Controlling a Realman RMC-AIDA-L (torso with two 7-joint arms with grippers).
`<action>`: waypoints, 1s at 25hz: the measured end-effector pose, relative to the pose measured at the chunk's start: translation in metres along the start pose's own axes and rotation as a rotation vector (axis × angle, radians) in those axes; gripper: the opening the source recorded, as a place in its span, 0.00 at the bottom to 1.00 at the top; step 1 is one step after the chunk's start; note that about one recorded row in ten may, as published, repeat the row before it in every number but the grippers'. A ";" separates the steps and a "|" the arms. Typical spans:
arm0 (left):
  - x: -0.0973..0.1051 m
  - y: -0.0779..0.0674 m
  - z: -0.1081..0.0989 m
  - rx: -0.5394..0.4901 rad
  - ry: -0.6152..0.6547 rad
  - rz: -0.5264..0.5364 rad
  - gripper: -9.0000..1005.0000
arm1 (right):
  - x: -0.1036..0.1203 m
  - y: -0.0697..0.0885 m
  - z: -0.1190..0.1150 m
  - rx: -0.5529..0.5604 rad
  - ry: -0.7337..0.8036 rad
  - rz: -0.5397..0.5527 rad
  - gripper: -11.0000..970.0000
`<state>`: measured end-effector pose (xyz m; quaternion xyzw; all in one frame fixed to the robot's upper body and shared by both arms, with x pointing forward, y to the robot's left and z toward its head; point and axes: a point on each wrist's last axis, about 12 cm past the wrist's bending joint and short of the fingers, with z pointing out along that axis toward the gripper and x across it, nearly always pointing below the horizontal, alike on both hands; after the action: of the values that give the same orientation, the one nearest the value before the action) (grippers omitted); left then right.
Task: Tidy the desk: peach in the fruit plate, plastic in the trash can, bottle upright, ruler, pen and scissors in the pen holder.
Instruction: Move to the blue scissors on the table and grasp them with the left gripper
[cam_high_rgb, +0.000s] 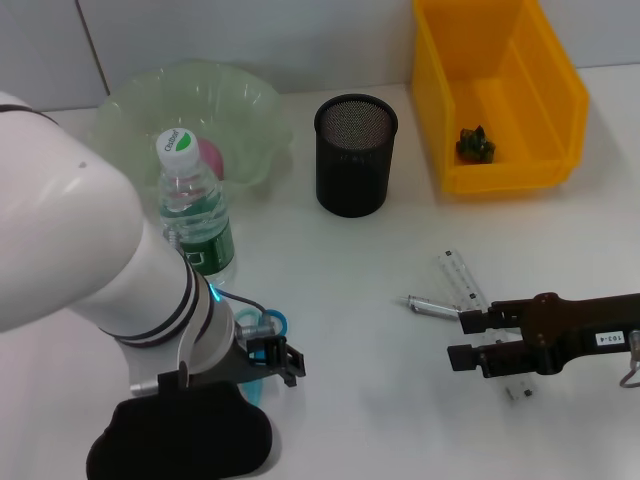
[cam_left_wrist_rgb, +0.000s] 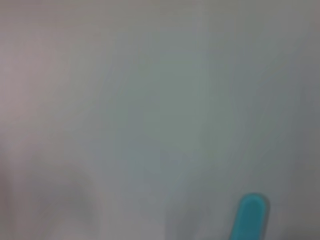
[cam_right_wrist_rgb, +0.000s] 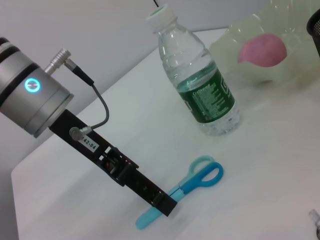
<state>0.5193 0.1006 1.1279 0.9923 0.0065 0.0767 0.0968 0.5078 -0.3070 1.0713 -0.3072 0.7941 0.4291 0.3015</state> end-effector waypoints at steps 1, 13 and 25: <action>0.000 0.000 0.000 0.000 0.000 0.000 0.80 | 0.000 0.000 0.000 0.000 0.000 0.000 0.69; 0.005 0.003 0.002 0.007 -0.022 0.016 0.80 | -0.003 -0.001 0.001 0.003 0.000 -0.008 0.69; 0.007 0.005 0.005 0.018 -0.041 0.034 0.80 | -0.002 -0.002 0.002 0.007 0.000 -0.006 0.69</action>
<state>0.5272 0.0948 1.1255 0.9945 -0.0118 0.0580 0.0865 0.5107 -0.3057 1.0714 -0.3085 0.7947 0.4254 0.3040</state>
